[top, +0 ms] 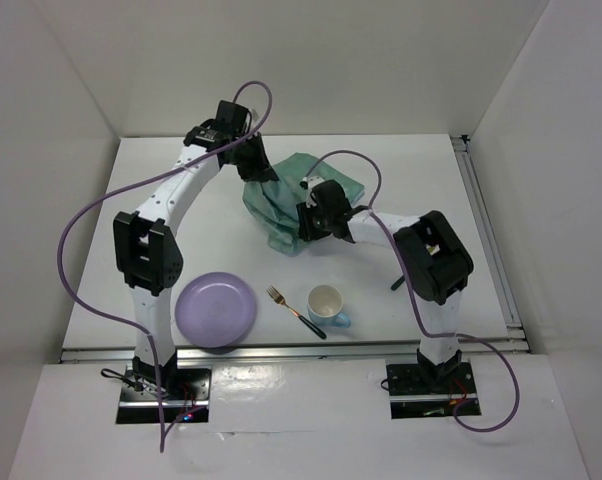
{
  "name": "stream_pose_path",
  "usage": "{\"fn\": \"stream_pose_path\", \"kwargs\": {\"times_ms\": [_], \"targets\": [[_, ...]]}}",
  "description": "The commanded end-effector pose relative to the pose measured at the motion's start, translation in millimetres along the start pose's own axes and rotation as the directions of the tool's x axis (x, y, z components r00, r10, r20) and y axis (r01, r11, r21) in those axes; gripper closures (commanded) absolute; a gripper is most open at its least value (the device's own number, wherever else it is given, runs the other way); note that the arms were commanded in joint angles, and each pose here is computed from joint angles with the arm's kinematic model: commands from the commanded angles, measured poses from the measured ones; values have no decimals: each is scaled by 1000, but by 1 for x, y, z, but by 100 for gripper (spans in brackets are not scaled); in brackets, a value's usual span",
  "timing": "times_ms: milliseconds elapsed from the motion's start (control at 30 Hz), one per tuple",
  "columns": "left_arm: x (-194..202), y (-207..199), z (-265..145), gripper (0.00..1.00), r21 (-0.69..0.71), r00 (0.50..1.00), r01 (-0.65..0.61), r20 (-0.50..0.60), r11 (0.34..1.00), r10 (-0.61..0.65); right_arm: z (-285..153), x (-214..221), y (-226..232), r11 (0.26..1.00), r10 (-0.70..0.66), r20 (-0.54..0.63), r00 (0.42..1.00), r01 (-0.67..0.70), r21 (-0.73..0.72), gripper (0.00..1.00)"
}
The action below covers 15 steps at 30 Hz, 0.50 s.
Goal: Set the dinner table for one person
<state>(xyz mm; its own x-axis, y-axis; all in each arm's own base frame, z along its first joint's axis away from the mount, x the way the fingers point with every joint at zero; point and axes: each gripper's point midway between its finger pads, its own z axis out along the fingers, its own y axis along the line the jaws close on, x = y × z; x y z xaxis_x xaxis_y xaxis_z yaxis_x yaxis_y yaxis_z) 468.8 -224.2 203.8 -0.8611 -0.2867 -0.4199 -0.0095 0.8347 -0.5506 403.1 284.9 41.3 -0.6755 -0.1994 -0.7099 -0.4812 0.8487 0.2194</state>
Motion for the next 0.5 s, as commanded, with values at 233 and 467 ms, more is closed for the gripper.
{"fn": "stream_pose_path", "kwargs": {"times_ms": [233,467], "targets": [[-36,-5,-17,100,104,996,58,59,993,-64,-28,-32,-23,990,62,72,995,-70,122,100],[-87,-9,-33,100,280,979,137,111,950,-174,-82,-140,-97,949,116,291,950,-193,249,100]]}}
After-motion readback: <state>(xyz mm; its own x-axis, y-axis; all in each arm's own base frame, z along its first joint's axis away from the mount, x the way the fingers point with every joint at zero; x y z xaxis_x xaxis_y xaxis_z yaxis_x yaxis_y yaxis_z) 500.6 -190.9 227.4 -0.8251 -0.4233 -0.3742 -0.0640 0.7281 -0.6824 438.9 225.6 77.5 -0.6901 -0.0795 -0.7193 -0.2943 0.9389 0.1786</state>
